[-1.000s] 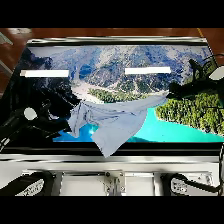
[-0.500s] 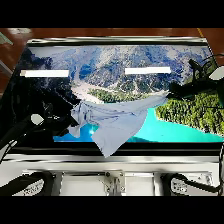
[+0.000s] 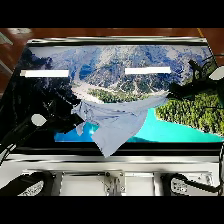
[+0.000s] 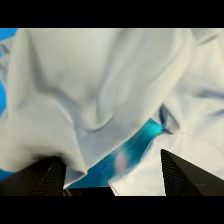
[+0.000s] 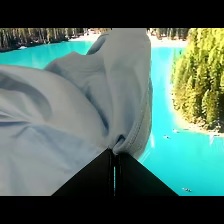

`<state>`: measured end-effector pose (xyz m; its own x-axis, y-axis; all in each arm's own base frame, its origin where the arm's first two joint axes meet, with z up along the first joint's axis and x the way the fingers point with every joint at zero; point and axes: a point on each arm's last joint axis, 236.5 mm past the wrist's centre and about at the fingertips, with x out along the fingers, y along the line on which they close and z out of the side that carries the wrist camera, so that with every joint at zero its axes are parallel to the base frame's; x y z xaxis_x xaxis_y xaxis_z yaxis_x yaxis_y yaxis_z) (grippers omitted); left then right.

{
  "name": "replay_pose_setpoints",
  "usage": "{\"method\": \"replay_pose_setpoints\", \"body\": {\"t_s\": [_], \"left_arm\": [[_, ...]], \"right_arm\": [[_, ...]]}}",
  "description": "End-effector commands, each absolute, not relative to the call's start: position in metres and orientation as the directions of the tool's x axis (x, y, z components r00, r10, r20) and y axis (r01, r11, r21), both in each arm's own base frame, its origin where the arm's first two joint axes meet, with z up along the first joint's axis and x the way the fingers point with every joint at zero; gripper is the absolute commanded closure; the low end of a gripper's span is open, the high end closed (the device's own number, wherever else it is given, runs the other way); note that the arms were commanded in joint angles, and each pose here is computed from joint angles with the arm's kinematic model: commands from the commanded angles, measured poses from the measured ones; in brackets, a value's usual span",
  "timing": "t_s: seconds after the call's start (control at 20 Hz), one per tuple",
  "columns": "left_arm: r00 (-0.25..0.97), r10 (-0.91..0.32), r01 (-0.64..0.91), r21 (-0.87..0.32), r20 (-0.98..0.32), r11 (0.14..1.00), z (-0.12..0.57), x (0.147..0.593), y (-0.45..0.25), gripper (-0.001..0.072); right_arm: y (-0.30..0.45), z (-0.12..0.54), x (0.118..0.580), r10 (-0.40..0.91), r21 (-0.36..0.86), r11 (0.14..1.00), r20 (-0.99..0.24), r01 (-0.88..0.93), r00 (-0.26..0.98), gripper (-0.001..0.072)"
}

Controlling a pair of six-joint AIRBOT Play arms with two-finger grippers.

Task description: Fold the shirts.

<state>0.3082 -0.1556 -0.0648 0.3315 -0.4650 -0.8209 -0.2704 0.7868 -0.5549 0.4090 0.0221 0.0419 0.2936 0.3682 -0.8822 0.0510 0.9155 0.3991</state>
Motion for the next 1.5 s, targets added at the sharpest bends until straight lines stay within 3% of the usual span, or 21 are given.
{"method": "replay_pose_setpoints", "body": {"t_s": [0.0, 0.3, 0.5, 0.55, 0.65, 0.7, 0.8, 0.95, 1.05, 1.15, 1.3, 1.45], "left_arm": [[0.310, -0.450, -0.231, -0.525, -0.838, 0.819, -0.066, 0.302, -0.153, 0.0027], [0.212, -0.427, -0.281, -0.474, -0.879, 0.835, -0.102, 0.292, -0.150, 0.0018], [0.241, -0.457, -0.381, -0.517, -0.856, 0.767, -0.115, 0.306, -0.159, 0.0022], [0.260, -0.457, -0.394, -0.526, -0.850, 0.754, -0.116, 0.311, -0.159, 0.0089], [0.274, -0.452, -0.397, -0.528, -0.849, 0.751, -0.116, 0.315, -0.157, 0.0599], [0.276, -0.452, -0.398, -0.529, -0.848, 0.749, -0.115, 0.316, -0.156, 0.0668], [0.265, -0.476, -0.352, -0.543, -0.839, 0.762, -0.102, 0.317, -0.158, 0.0669], [0.431, -0.505, -0.159, -0.614, -0.748, 0.773, -0.017, 0.352, -0.160, 0.0669], [0.632, -0.494, 0.018, -0.626, -0.597, 0.779, 0.092, 0.375, -0.149, 0.0669], [0.815, -0.448, 0.174, -0.582, -0.367, 0.794, 0.225, 0.372, -0.122, 0.0669], [0.953, -0.301, 0.254, -0.486, -0.020, 0.836, 0.392, 0.315, -0.068, 0.0669], [0.971, -0.169, 0.224, -0.389, 0.169, 0.894, 0.470, 0.256, -0.036, 0.0669]], "right_arm": [[0.021, 0.042, 0.411, 0.366, 0.397, 0.917, -0.881, 0.047, 0.300, 0.0659], [0.021, 0.042, 0.411, 0.365, 0.395, 0.918, -0.881, 0.043, 0.302, 0.0659], [0.021, 0.042, 0.411, 0.366, 0.396, 0.917, -0.881, 0.044, 0.301, 0.0659], [0.022, 0.042, 0.411, 0.367, 0.397, 0.917, -0.881, 0.044, 0.300, 0.0659], [0.022, 0.042, 0.410, 0.369, 0.398, 0.916, -0.881, 0.044, 0.295, 0.0659], [0.022, 0.042, 0.409, 0.370, 0.399, 0.916, -0.882, 0.044, 0.291, 0.0659], [0.026, 0.043, 0.408, 0.384, 0.412, 0.910, -0.877, 0.042, 0.291, 0.0659], [0.042, 0.067, 0.415, 0.447, 0.472, 0.882, -0.823, -0.017, 0.350, 0.0659], [0.045, 0.112, 0.425, 0.449, 0.443, 0.887, -0.768, -0.127, 0.457, 0.0660], [0.040, 0.186, 0.436, 0.404, 0.349, 0.912, -0.670, -0.217, 0.622, 0.0660], [0.026, 0.341, 0.431, 0.289, 0.183, 0.954, -0.351, -0.237, 0.891, 0.0660], [0.009, 0.472, 0.384, 0.162, 0.139, 0.978, -0.017, -0.158, 0.987, 0.0661]]}}
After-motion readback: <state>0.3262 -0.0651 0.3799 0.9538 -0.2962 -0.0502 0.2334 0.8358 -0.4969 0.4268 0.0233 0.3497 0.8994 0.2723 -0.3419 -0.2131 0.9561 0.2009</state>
